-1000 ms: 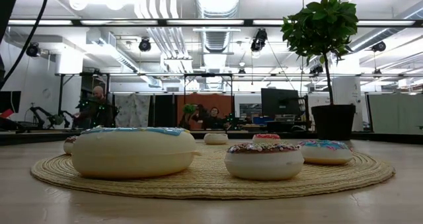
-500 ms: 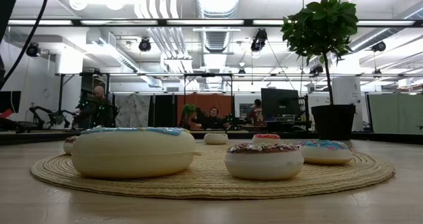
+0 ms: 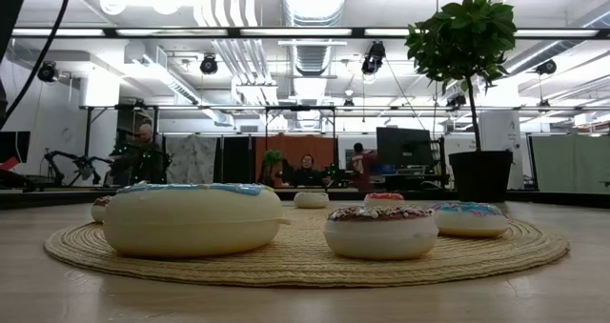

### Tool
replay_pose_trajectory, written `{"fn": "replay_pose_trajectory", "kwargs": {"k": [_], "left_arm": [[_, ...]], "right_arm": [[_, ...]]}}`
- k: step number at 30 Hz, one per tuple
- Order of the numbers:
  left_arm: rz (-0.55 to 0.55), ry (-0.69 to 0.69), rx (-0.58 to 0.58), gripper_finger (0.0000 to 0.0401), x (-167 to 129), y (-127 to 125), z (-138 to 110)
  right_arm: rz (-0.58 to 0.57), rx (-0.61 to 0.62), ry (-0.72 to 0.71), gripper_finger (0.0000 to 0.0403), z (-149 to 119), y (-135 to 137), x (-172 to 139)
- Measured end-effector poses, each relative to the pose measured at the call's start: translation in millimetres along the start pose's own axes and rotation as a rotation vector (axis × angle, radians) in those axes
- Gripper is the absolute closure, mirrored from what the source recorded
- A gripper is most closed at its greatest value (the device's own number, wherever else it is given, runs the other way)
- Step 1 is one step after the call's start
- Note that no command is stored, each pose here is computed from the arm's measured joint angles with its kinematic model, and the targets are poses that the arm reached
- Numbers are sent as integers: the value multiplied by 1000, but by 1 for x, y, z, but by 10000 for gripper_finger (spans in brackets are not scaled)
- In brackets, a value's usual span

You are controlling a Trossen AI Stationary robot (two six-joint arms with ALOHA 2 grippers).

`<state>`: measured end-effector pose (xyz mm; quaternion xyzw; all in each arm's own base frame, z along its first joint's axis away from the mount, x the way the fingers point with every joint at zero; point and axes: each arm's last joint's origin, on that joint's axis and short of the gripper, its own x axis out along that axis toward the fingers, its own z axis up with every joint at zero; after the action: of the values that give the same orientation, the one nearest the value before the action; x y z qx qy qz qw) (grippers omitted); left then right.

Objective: Pick & Place donuts
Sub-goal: Put the large pink donut into the gray plate

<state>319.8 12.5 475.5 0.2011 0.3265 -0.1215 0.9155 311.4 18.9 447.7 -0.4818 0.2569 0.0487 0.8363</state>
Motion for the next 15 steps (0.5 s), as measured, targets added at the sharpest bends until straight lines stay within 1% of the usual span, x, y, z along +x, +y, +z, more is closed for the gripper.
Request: {"fn": "replay_pose_trajectory", "kwargs": {"k": [10,15], "left_arm": [[0,1,1,263,0,0,0],[0,1,1,263,0,0,0]], "right_arm": [[0,4,-1,305,0,0,0],[0,4,-1,294,0,0,0]]}}
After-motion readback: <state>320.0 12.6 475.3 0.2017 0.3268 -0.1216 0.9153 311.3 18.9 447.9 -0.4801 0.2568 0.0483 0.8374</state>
